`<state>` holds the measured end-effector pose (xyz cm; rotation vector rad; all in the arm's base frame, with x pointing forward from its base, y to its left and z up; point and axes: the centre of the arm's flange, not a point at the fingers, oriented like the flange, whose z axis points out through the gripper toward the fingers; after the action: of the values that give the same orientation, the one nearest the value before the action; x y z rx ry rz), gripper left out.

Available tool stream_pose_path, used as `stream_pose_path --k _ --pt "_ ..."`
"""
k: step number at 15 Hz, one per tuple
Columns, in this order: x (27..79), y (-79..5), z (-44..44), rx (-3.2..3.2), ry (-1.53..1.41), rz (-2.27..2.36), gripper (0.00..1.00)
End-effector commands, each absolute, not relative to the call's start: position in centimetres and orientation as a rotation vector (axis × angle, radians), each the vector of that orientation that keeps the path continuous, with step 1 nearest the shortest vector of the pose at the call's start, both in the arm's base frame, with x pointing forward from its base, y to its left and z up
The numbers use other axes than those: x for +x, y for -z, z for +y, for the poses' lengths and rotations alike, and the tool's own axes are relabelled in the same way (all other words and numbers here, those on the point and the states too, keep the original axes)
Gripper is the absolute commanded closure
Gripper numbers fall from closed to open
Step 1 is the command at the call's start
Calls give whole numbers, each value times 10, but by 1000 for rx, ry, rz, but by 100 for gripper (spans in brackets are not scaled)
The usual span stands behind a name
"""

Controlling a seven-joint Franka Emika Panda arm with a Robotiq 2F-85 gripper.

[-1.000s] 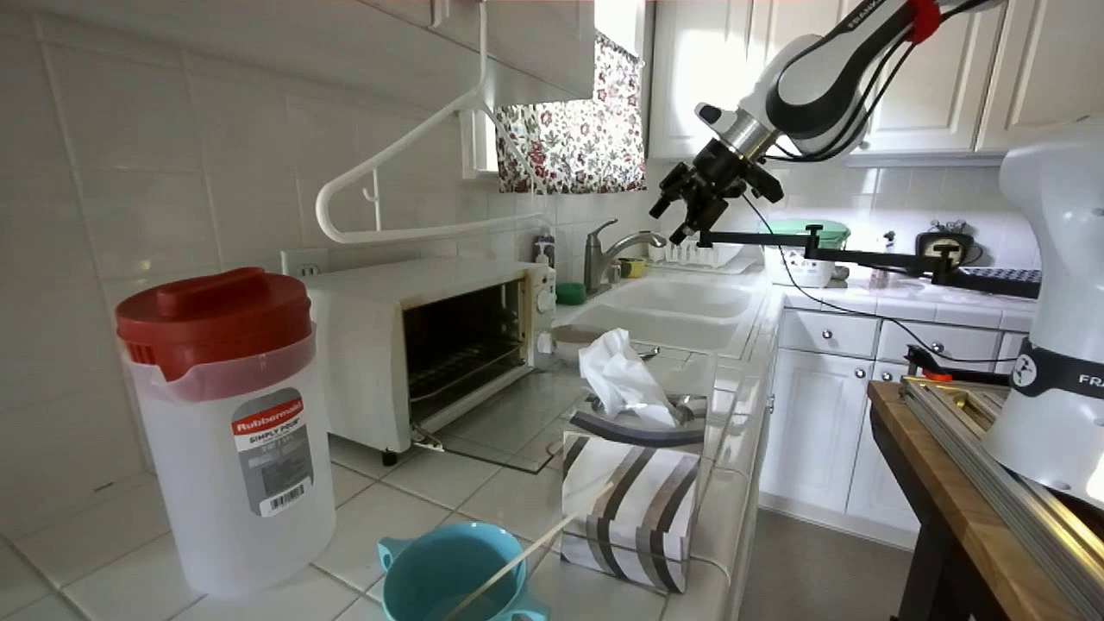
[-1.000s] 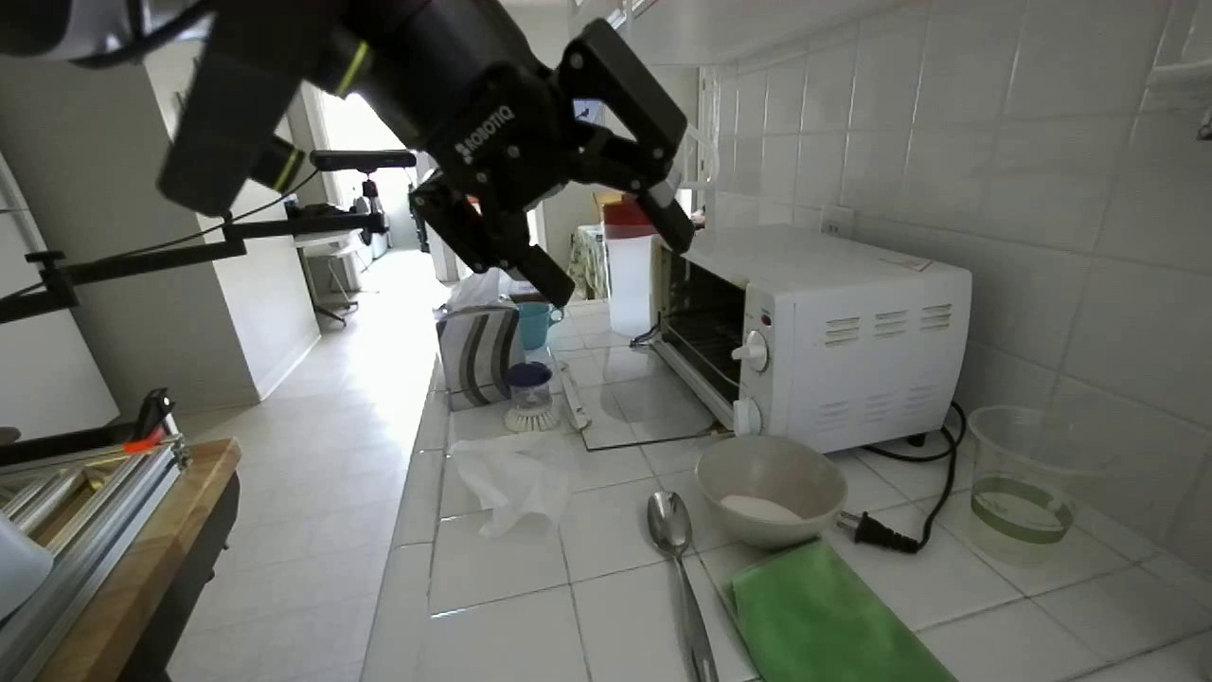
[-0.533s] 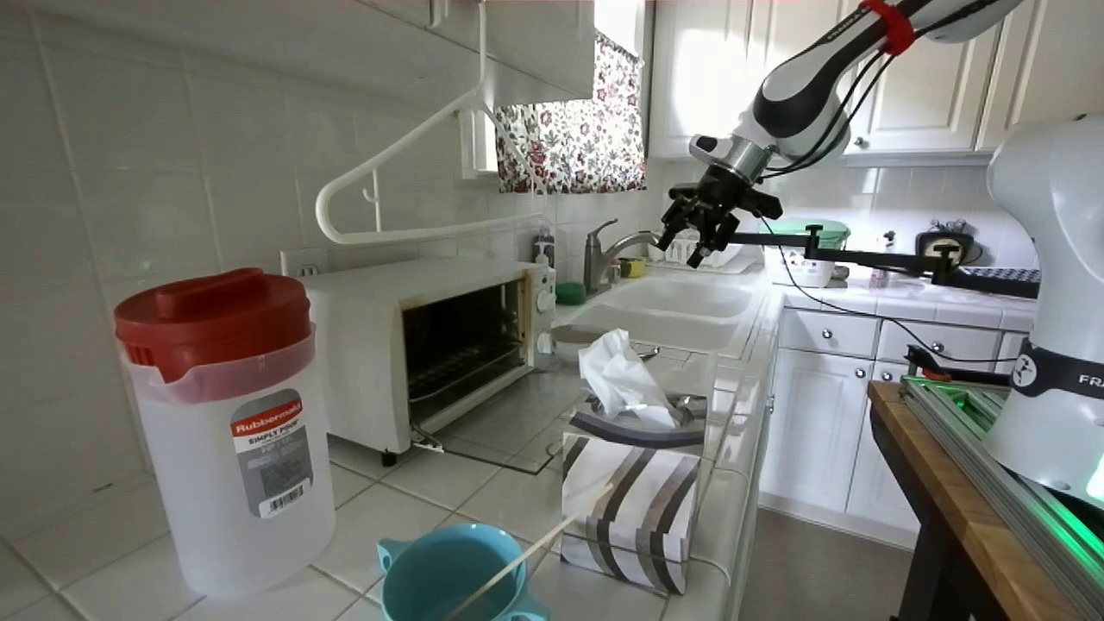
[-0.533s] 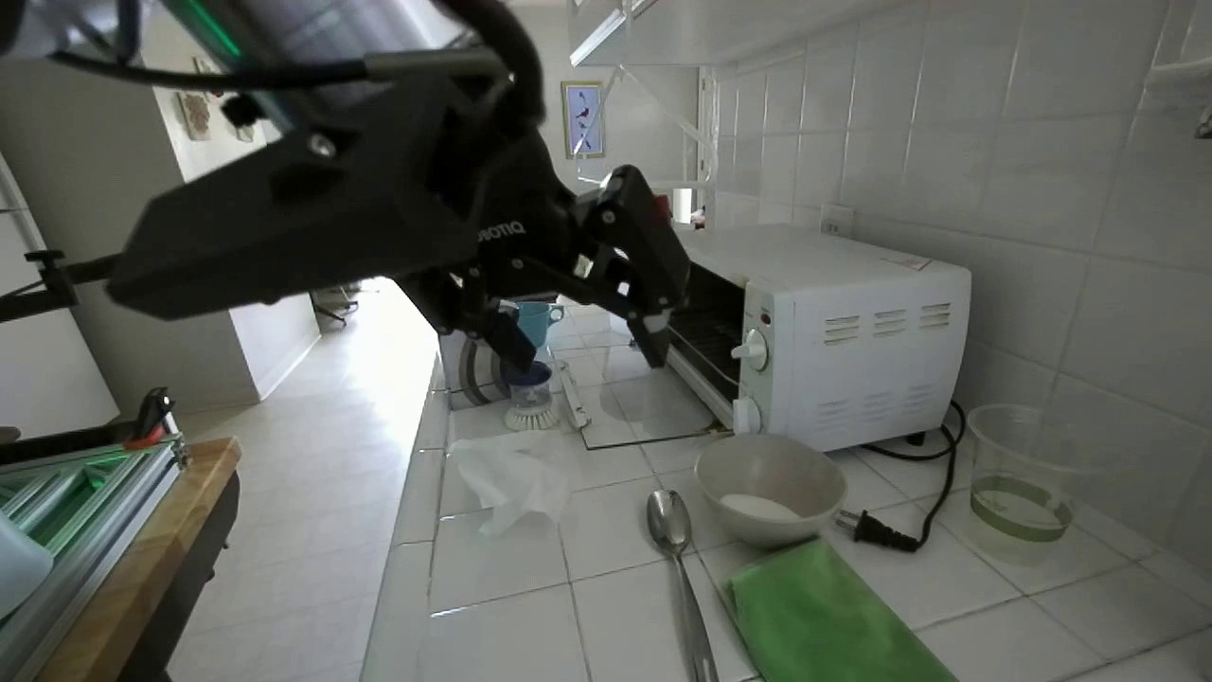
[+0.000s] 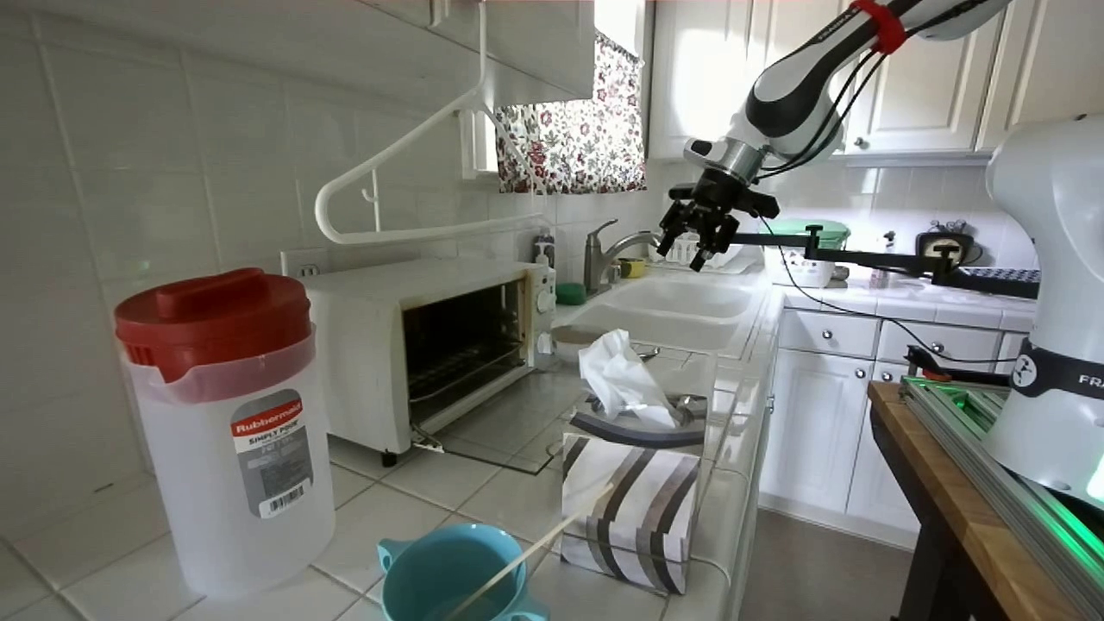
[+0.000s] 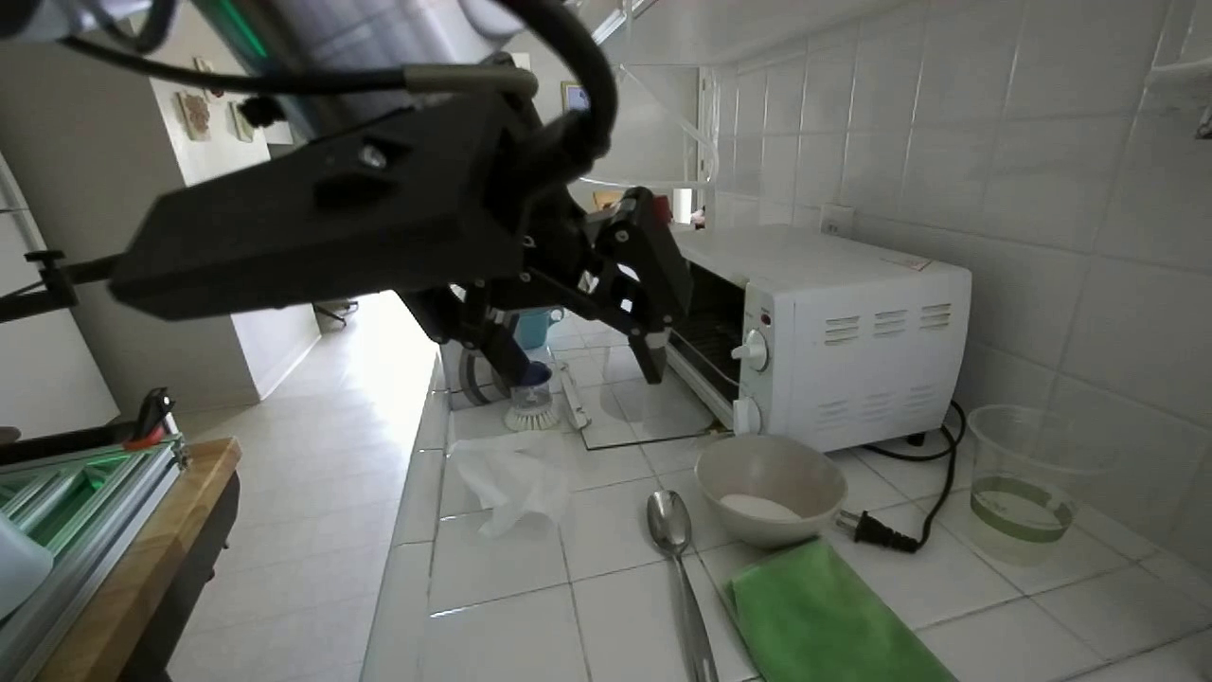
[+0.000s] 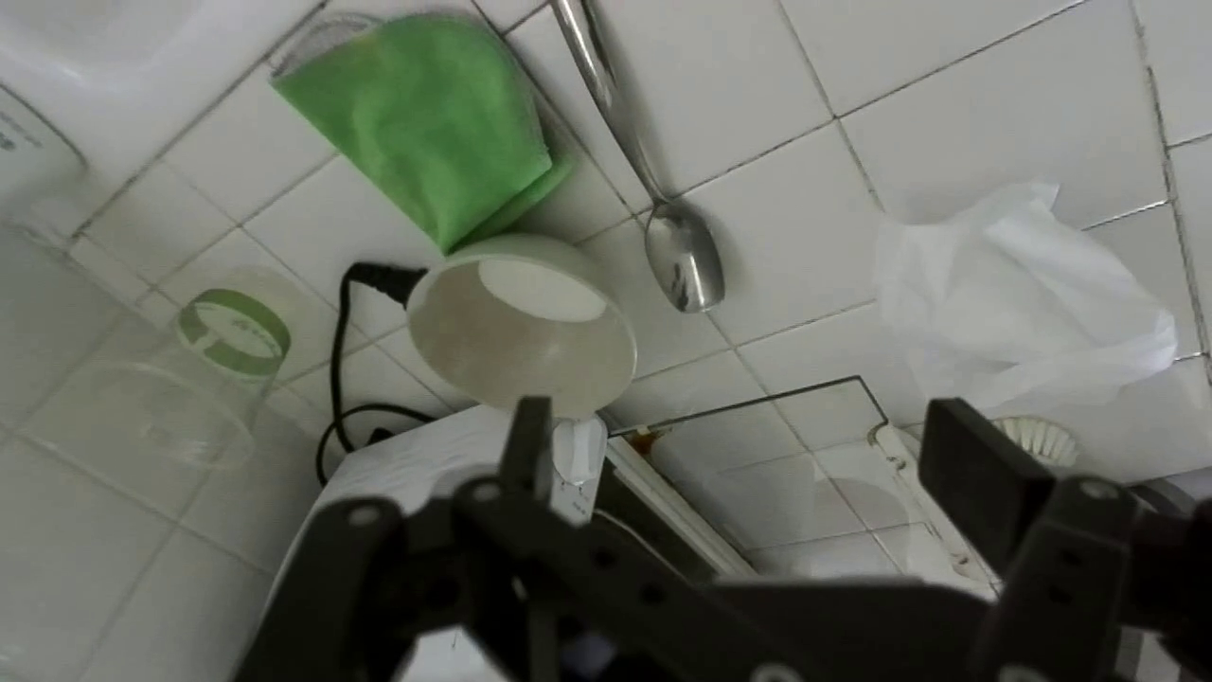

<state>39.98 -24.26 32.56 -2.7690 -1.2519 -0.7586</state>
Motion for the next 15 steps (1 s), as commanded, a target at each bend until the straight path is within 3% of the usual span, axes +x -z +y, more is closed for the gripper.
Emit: stream_pose_path --k 1,15 --pt "407 -303 -250 -2699 686 -1283 0" --pt "445 -241 -278 -2637 323 -1623 0"
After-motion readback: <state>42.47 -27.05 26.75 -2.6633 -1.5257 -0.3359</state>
